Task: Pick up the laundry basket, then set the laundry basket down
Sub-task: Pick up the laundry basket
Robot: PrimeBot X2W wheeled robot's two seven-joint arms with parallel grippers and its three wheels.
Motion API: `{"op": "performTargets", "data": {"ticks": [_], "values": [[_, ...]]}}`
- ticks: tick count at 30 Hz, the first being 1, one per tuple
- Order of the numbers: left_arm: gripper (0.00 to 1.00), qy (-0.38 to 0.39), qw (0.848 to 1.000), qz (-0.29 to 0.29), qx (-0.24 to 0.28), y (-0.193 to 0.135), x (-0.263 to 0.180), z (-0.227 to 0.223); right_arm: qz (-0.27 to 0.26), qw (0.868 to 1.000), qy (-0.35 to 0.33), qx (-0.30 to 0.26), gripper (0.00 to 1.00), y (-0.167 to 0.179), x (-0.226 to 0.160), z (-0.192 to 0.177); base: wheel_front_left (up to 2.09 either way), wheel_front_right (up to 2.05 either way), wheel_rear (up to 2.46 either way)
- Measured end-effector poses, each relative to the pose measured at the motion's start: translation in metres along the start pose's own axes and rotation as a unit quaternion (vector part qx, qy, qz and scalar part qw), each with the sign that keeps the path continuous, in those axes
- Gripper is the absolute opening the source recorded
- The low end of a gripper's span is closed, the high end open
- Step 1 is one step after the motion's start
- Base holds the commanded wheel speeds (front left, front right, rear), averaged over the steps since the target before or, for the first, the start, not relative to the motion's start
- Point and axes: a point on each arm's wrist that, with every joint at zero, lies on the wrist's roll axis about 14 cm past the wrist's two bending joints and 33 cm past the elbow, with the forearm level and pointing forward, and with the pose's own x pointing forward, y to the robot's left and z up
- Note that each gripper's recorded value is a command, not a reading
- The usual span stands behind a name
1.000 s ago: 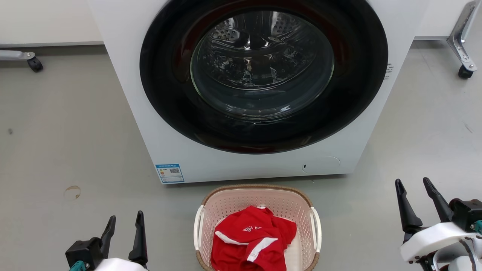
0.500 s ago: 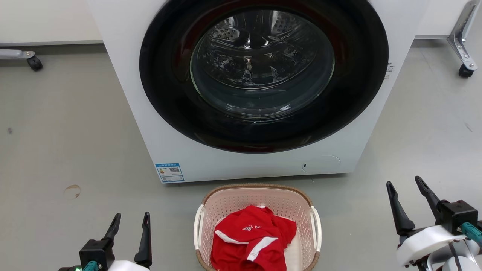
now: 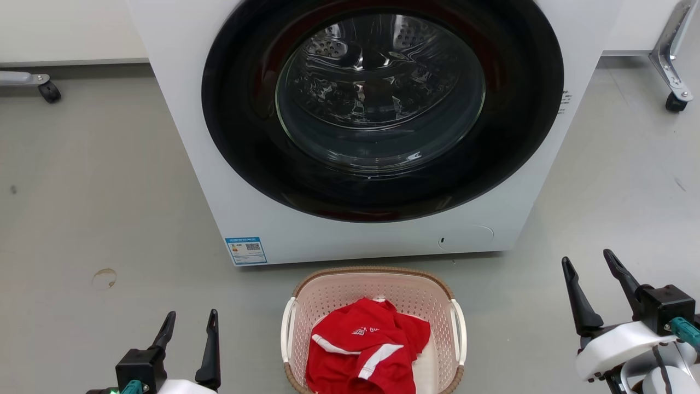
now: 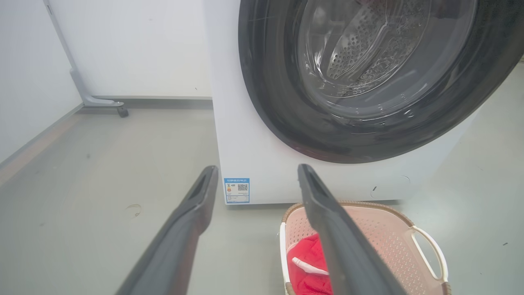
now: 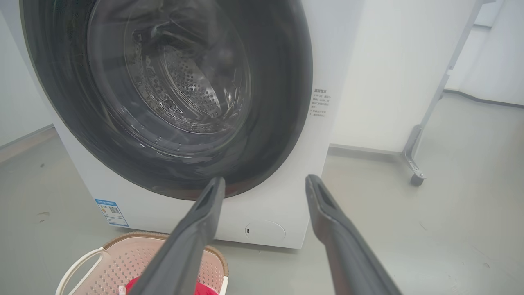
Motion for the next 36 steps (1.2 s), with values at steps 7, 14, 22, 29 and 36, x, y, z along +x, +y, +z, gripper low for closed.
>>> {"op": "performTargets", "data": {"ticks": [7,14,22,29,36], "values": [[1.00,0.006,1.000,0.000,-0.001,0.000,0.001,-0.004,-0.003,1.000,0.006,0.001,1.00,-0.002,0.000,-0.004,0.00,0.00,0.00],[1.00,0.027,1.000,-0.008,0.000,-0.004,0.012,-0.016,-0.011,0.999,0.031,0.008,1.00,-0.008,0.004,-0.022,0.00,0.00,0.00],[1.00,0.051,0.999,-0.016,-0.010,-0.007,0.035,-0.032,-0.023,0.998,0.063,0.016,1.00,-0.020,0.019,-0.046,0.00,0.00,0.00],[1.00,0.083,0.996,-0.023,-0.027,-0.010,0.059,-0.058,-0.039,0.994,0.102,0.028,1.00,-0.034,0.034,-0.079,0.00,0.00,0.00],[1.00,0.117,0.992,-0.037,-0.040,-0.018,0.083,-0.089,-0.049,0.988,0.143,0.036,1.00,-0.045,0.048,-0.117,0.00,0.00,0.00]]}}
